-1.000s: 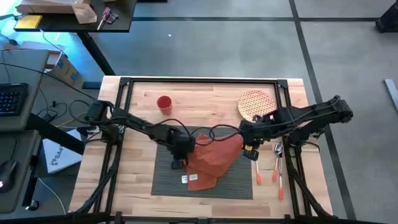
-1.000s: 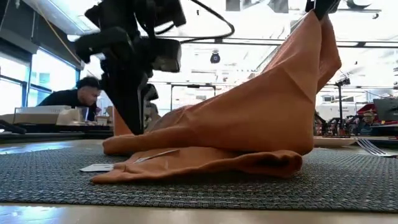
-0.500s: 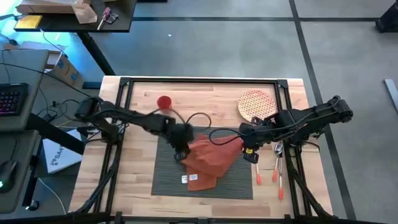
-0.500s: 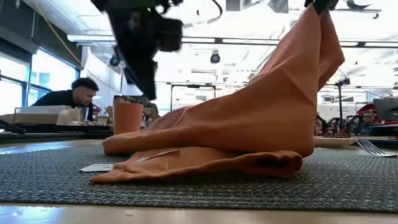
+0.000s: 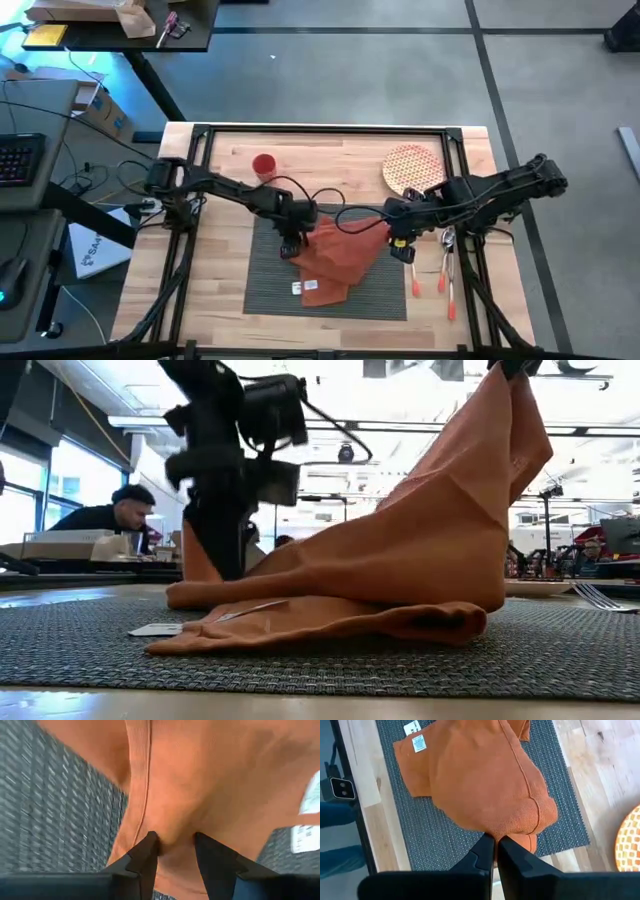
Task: Set table place
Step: Fold the orange table napkin
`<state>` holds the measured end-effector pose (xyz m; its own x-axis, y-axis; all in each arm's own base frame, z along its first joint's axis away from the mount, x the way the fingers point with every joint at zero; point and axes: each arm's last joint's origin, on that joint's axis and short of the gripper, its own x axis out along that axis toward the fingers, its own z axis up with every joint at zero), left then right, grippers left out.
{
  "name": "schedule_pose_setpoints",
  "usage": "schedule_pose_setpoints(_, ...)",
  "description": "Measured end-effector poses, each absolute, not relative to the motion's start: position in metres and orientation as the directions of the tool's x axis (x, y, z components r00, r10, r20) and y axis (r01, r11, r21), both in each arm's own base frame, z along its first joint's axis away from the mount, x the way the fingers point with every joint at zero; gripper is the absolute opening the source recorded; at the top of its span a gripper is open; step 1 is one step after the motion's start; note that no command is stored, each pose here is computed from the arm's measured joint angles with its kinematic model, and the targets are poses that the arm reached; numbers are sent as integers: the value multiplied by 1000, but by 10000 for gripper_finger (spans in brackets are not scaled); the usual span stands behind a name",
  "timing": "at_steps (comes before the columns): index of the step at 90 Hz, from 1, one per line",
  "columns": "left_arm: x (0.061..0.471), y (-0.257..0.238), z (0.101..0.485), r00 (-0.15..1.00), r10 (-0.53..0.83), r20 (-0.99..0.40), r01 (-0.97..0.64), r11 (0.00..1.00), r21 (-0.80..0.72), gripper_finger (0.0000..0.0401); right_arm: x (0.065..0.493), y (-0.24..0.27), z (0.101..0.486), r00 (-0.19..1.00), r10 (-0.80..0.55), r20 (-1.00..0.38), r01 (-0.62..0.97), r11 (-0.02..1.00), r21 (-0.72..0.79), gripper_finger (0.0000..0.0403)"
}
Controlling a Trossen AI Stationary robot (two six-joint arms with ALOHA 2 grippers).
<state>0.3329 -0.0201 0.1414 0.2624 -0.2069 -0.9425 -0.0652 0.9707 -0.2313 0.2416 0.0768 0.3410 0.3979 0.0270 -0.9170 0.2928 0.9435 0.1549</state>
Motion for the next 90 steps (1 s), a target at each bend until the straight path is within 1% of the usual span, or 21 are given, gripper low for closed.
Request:
schedule_pose_setpoints(6, 332, -25, 142, 257, -207, -944, -61, 971, -230, 35, 241, 77, 341, 397, 30, -917, 292, 943, 157, 0)
schedule_pose_setpoints(9, 332, -29, 143, 258, -210, -943, -52, 972, -231, 19, 241, 78, 341, 397, 31, -917, 289, 944, 157, 0)
schedule_pose_setpoints(14, 330, -35, 150, 257, -201, -945, -36, 975, -217, 9, 241, 80, 341, 395, 38, -918, 299, 939, 168, 0)
schedule_pose_setpoints(19, 327, -43, 166, 248, -186, -951, -6, 981, -194, 3, 239, 83, 341, 383, 85, -920, 300, 930, 211, 0)
schedule_pose_setpoints(25, 321, -53, 194, 253, -187, -949, 52, 982, -180, 1, 237, 90, 343, 361, 198, -911, 269, 913, 305, 0)
schedule_pose_setpoints(32, 308, -67, 229, 246, -205, -947, 134, 975, -177, 0, 235, 103, 347, 330, 383, -863, 200, 865, 460, 0)
schedule_pose_setpoints(36, 300, -73, 252, 251, -245, -936, 184, 962, -202, 0, 236, 111, 351, 309, 509, -803, 156, 806, 571, 0)
schedule_pose_setpoints(43, 283, -78, 296, 290, -313, -904, 241, 938, -248, 0, 238, 123, 362, 257, 714, -651, 73, 658, 750, 0)
schedule_pose_setpoints(46, 276, -77, 313, 318, -336, -887, 256, 931, -261, 0, 239, 125, 367, 253, 761, -597, 32, 610, 792, 0)
schedule_pose_setpoints(49, 271, -73, 328, 362, -341, -868, 257, 931, -258, 0, 239, 124, 371, 262, 778, -571, 4, 591, 807, 0)
schedule_pose_setpoints(52, 267, -69, 342, 433, -303, -849, 231, 948, -220, 0, 238, 119, 373, 291, 764, -576, -9, 604, 797, 0)
schedule_pose_setpoints(55, 262, -63, 353, 506, -226, -833, 174, 972, -158, 0, 237, 112, 373, 328, 721, -610, 1, 646, 764, 0)
schedule_pose_setpoints(60, 256, -48, 365, 587, -83, -806, 68, 996, -53, 0, 237, 93, 367, 390, 588, -709, 77, 746, 661, 0)
schedule_pose_setpoints(64, 255, -34, 368, 607, 12, -794, -4, 1000, 13, 0, 236, 75, 360, 405, 437, -803, 180, 823, 539, 0)
schedule_pose_setpoints(69, 256, -18, 364, 592, 113, -798, -85, 993, 78, 0, 236, 51, 350, 378, 247, -892, 312, 873, 374, 0)
schedule_pose_setpoints(76, 264, 5, 344, 534, 227, -814, -196, 970, 141, 0, 237, 15, 336, 329, 69, -942, 449, 866, 220, 0)
schedule_pose_setpoints(86, 278, 35, 312, 467, 329, -821, -319, 928, 191, 0, 235, -31, 305, 260, -62, -964, 596, 795, 110, 0)
schedule_pose_setpoints(90, 283, 45, 297, 416, 382, -825, -367, 901, 233, 0, 233, -47, 291, 228, -118, -966, 652, 756, 61, 0)
